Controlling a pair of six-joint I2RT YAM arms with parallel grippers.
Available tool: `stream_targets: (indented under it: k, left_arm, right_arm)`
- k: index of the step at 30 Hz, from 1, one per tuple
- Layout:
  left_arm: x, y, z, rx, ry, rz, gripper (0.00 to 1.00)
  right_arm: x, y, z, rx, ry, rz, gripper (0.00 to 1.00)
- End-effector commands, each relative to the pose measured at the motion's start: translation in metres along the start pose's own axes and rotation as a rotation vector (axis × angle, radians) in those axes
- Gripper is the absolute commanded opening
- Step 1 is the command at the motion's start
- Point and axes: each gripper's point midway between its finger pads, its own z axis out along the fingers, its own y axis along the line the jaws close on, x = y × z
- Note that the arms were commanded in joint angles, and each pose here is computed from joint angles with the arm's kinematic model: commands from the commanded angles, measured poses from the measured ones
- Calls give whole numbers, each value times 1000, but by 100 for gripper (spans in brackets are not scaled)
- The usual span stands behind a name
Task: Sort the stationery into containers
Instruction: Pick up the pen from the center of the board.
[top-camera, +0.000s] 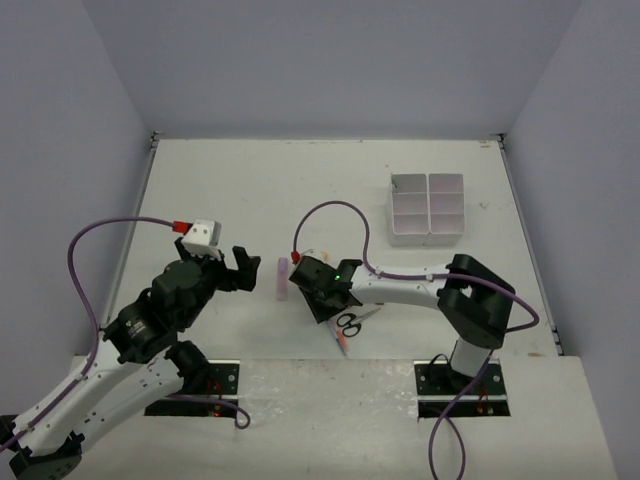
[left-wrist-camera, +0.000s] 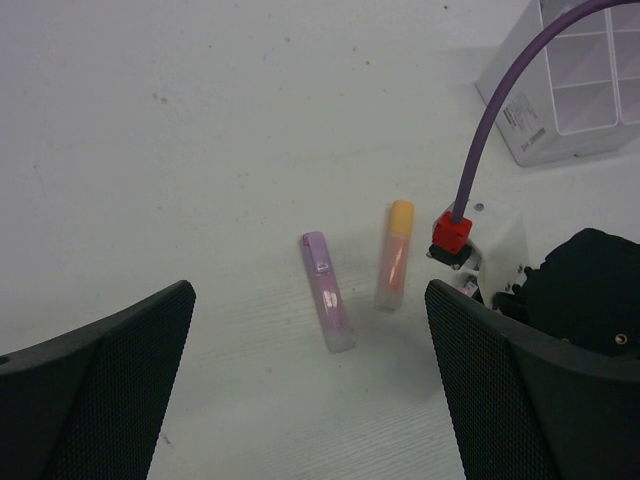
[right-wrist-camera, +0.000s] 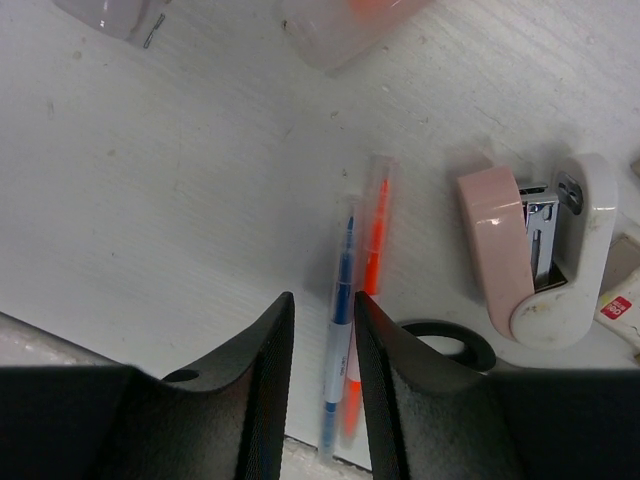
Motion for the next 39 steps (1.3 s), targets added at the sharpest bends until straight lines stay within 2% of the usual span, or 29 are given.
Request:
stream_targets:
  k: [1, 10, 13, 24, 26, 27, 32, 39]
  left_arm:
    - [-4, -3, 4, 9, -16, 10, 100]
    - [-3, -4, 5, 11, -8, 13, 100]
    - [-2, -4, 5, 12, -6, 15, 100]
    - [-2, -5, 5, 20, -5, 18, 100]
    - [-3, -5, 5, 20, -8, 17, 100]
    - [-3, -5, 5, 20, -8, 16, 100]
    - [-4, -5, 4, 22, -14, 14, 100]
    - [-4, -4, 4, 20, -16, 13, 100]
  right_arm:
    - [-14, 10, 1, -13, -32, 20, 33]
    - [-11, 11, 7, -14, -15, 14, 31]
    - [-10, 12, 11, -10, -3, 13, 27]
    - [-5, 1, 15, 88, 18, 18, 23]
    - [-6, 2, 13, 93, 20, 10, 17]
    - [-6, 5, 12, 86, 21, 5, 12]
    - [-15, 25, -1, -15, -12, -6, 3]
    - [-34, 45, -26, -125, -73, -49, 0]
